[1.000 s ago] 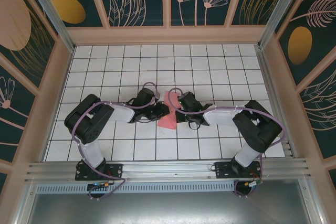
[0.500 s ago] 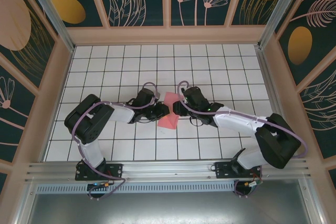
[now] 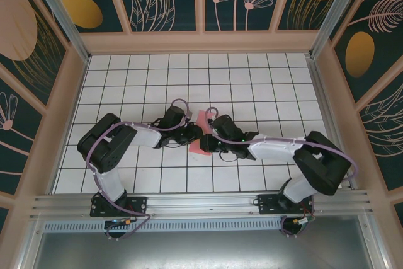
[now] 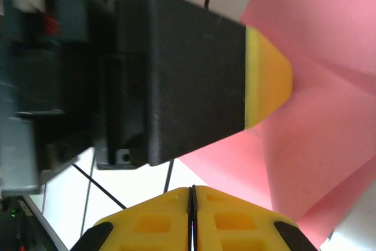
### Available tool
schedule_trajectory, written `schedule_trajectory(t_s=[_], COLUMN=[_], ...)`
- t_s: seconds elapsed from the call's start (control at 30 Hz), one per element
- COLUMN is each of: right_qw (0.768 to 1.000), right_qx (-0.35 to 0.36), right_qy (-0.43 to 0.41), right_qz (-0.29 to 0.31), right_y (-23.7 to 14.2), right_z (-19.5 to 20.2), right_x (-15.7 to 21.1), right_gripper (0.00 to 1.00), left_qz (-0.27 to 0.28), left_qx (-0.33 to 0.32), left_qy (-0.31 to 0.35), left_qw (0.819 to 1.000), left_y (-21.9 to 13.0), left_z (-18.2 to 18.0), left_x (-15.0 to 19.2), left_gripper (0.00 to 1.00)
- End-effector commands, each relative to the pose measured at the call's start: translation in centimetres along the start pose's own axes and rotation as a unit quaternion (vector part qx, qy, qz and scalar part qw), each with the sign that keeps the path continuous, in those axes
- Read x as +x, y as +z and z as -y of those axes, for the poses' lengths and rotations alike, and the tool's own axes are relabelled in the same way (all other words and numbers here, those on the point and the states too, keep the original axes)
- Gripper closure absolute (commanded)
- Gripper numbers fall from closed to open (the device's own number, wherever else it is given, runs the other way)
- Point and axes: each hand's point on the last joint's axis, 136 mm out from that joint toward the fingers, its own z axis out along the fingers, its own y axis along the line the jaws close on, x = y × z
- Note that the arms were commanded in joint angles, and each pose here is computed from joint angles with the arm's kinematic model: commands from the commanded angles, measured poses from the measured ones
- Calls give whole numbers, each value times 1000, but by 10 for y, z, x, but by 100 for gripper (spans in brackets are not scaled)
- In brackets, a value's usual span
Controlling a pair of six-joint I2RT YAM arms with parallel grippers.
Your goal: Fold a paper plane with a square sheet of paper (pick it up from the middle)
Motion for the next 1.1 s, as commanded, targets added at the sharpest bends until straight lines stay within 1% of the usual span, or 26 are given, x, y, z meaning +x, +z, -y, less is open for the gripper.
schedule_trajectory(t_s=[0.0, 0.27, 0.63, 1.07], right_qw=[1000, 999, 996, 994], right_qx=[0, 35, 72, 91], right_qy=[9, 20, 35, 50], right_qz=[2, -14, -31, -46], right_y=[8, 21, 17, 15], right_z=[-6, 11, 41, 62], right_x=[-6, 0, 15, 33], right_gripper=[88, 88, 88, 87], left_qz=[-10, -11, -10, -11], left_qx=[-38, -36, -38, -41], left_qy=[-7, -6, -6, -6], left_qw=[999, 999, 999, 999], left_y=[3, 3, 3, 3], left_z=[-26, -25, -25, -28], left_x=[11, 11, 11, 11], left_gripper=[80, 80, 80, 80])
